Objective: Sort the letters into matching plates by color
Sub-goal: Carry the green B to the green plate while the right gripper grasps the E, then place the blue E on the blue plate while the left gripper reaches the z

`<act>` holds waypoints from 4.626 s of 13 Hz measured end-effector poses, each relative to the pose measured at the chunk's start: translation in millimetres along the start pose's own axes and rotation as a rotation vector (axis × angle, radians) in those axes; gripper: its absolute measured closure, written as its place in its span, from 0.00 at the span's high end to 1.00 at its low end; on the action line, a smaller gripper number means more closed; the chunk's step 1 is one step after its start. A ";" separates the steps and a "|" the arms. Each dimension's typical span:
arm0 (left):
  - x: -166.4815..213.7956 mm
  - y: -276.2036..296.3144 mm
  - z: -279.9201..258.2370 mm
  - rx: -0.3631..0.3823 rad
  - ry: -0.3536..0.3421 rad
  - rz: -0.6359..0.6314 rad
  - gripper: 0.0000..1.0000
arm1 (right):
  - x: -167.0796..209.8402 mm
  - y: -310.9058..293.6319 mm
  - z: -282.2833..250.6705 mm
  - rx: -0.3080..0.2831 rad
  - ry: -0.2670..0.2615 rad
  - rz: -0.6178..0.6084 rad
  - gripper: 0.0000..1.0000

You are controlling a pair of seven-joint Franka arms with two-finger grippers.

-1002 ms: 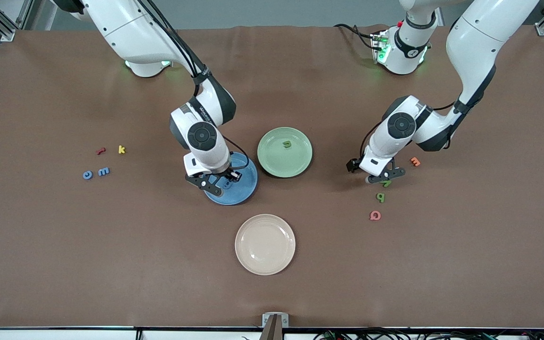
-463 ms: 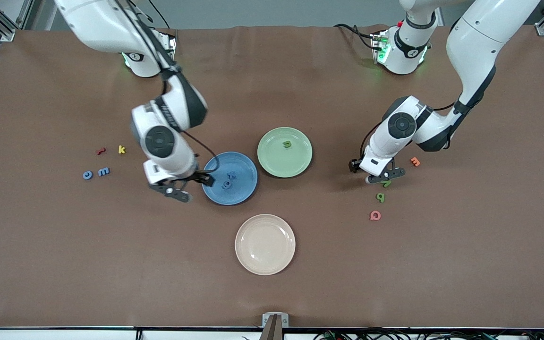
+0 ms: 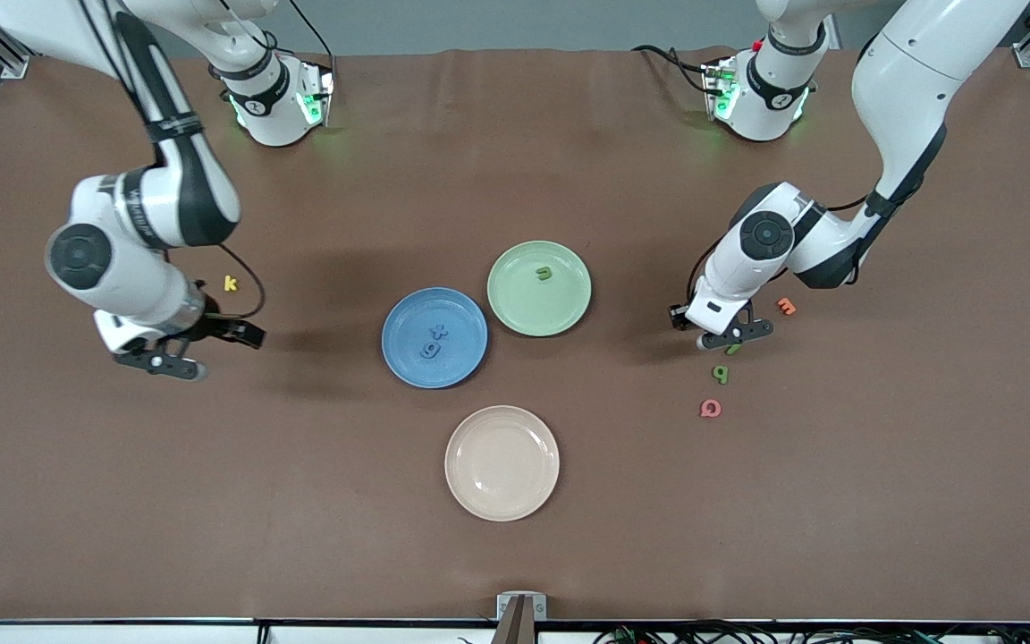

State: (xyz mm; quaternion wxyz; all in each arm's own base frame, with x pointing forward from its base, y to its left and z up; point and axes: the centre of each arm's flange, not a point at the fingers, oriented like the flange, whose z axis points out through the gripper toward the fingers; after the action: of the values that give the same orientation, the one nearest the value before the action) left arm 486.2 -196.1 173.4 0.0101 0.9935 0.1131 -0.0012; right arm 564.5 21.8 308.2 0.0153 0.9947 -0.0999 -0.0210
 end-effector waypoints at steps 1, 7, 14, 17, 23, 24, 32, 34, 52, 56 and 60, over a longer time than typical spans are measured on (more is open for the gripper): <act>0.0 0.0 0.0 0.000 0.000 -0.001 0.40 | -3.3 19.2 12.2 0.005 0.012 -0.019 1.00; 0.1 6.8 -5.7 -0.008 0.012 -0.033 0.36 | -19.3 113.7 57.9 0.017 0.077 -0.089 0.96; -31.2 92.1 -50.3 -0.016 0.015 -0.099 0.36 | -33.1 147.5 124.1 0.029 0.047 -0.087 0.88; -61.3 147.4 -65.3 -0.024 0.006 -0.121 0.36 | -35.1 143.8 133.4 0.033 0.037 -0.093 0.81; -86.4 224.4 -47.5 -0.021 -0.040 -0.158 0.36 | -38.0 141.5 136.8 0.035 0.030 -0.096 0.81; -88.1 227.4 -35.6 -0.006 -0.041 -0.157 0.36 | -38.8 141.0 137.9 0.036 0.027 -0.097 0.81; -89.9 233.4 -24.1 0.012 -0.038 -0.161 0.64 | -44.2 138.0 143.9 0.039 0.011 -0.102 0.57; -79.5 228.6 -30.8 0.023 -0.027 -0.175 0.86 | -43.5 137.6 142.3 0.039 0.015 -0.102 0.42; 39.2 -22.8 -40.4 0.093 0.007 0.186 1.00 | -134.5 -310.0 38.1 0.097 0.040 0.345 0.43; 43.0 -45.4 -26.9 0.066 0.043 0.216 1.00 | -122.5 -313.0 57.6 0.080 0.026 0.364 0.80; 40.7 -38.6 -15.4 0.006 0.051 0.237 1.00 | -82.1 -256.6 50.9 0.007 -0.009 0.243 1.00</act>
State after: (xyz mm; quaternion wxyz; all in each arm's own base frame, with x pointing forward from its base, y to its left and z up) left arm 517.3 -149.0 187.9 0.0046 0.9997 -0.0049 0.0249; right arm 532.6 288.2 251.7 0.0137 0.9752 -0.2197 -0.0233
